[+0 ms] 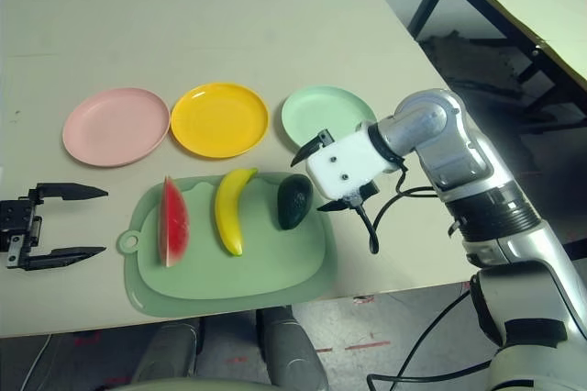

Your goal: Place the fruits into color-matched plates.

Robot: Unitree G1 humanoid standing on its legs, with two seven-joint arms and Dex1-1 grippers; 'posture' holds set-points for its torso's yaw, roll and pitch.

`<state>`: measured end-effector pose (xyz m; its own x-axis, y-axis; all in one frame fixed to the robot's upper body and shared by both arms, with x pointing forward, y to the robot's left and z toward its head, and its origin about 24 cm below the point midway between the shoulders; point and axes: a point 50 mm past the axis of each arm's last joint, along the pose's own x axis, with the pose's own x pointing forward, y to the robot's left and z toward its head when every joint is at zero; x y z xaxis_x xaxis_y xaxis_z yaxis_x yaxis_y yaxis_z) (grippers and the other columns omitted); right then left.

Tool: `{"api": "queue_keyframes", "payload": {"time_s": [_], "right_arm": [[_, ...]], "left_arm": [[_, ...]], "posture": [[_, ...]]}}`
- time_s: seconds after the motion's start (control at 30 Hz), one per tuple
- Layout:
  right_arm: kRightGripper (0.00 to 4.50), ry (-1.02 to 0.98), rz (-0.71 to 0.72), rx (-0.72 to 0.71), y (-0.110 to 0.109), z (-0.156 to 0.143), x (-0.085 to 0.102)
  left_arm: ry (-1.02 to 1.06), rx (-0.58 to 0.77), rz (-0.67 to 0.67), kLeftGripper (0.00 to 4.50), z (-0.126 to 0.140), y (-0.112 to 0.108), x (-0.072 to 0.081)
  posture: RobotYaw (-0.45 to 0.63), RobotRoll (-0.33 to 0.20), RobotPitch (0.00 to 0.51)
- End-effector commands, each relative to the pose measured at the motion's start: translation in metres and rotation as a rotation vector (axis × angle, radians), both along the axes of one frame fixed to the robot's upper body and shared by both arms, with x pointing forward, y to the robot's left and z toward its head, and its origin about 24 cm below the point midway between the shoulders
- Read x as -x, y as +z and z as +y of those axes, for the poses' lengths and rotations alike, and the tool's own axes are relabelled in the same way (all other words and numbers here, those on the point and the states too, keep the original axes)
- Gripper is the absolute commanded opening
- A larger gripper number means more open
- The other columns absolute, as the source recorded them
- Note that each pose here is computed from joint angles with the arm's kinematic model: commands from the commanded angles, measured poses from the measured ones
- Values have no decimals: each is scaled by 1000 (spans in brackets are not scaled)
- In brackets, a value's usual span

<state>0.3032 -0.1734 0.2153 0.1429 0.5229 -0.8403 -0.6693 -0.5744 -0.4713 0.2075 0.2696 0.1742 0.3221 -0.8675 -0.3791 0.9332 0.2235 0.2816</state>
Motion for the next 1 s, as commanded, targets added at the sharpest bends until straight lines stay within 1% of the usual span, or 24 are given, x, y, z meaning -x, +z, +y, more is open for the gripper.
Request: {"api": "queue_keyframes", "payload": {"time_s": [0.03,0.33,0.43,0.63,0.73,1.0], "right_arm": [[4500,25,18,41,-7,0,-3],[4500,44,47,54,-18,1,-13],[4500,45,50,62,-21,2,-16],[4500,42,72,54,-28,6,-19],[4500,32,64,52,-29,7,-23],[4500,-1,61,55,-35,7,-28]], "left_arm": [[-6,-31,-5,4458,-3,-1,1],[-8,-23,-39,4458,-1,8,-5],[-23,-59,-46,4458,1,10,-9],[-60,-66,-58,4458,-6,12,-16],[-74,-63,-57,4458,-10,12,-17],[-69,-91,-62,4458,-7,14,-17]], "posture": [[79,0,157],[74,0,156],[77,0,160],[72,0,169],[68,0,172],[67,0,171]]}}
